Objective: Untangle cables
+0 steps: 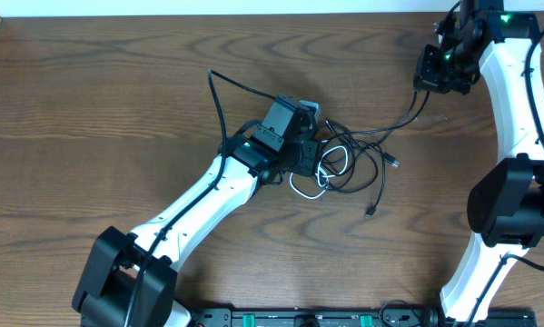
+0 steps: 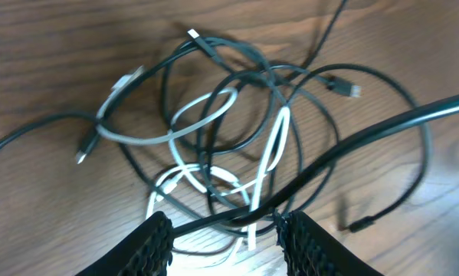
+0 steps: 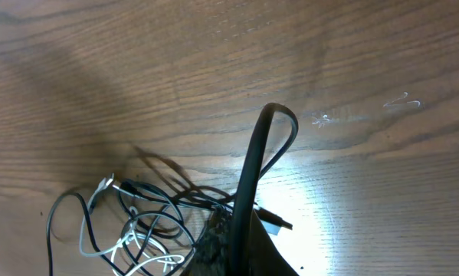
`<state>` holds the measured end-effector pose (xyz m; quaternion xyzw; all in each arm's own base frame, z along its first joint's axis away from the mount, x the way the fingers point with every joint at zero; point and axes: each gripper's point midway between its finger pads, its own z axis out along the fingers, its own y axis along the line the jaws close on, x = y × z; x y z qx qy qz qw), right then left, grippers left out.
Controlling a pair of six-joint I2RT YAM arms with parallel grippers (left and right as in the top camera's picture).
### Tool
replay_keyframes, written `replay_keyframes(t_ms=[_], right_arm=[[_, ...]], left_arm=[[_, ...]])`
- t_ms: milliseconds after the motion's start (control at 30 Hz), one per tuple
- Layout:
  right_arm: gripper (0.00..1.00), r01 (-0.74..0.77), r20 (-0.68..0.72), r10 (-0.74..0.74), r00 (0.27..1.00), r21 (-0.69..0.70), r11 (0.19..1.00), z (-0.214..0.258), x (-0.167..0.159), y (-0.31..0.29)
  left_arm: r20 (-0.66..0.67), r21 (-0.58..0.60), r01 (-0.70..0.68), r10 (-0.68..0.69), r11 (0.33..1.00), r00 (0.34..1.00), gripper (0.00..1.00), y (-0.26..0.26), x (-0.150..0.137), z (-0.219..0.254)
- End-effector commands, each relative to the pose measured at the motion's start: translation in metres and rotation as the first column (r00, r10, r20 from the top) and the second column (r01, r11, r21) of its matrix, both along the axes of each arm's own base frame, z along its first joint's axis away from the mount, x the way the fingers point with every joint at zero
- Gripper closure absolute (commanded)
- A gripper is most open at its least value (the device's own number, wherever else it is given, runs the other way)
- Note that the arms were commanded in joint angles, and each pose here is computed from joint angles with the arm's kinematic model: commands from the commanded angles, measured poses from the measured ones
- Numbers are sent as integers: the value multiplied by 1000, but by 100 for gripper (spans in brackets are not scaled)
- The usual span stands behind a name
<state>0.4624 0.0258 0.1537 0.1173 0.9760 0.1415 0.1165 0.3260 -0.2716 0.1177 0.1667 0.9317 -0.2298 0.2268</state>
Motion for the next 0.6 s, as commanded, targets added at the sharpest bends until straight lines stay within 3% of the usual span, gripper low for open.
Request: replay_keyframes(t_ms=[0,233,500,567], right_arm=[[99,-18,-7,18,1000,6,1000,-4,0,3],[99,-18,-8,18,1000,6,1000,-4,0,3],[99,-19,-12,19,1000,7,1000,-5,-1,3],[99,-19,-15,19,1000,7,1000,-5,-2,3]], left_arm=[[-17,-40,81,-82,996,996,51,-10,-10,0],[21,-58,118,-117,991,993,43,-17,-6,3],[38,-48,111,-109,993,993,43,-23,8,-16],[35,-46,110,-109,993,993,48,-24,10,-20]])
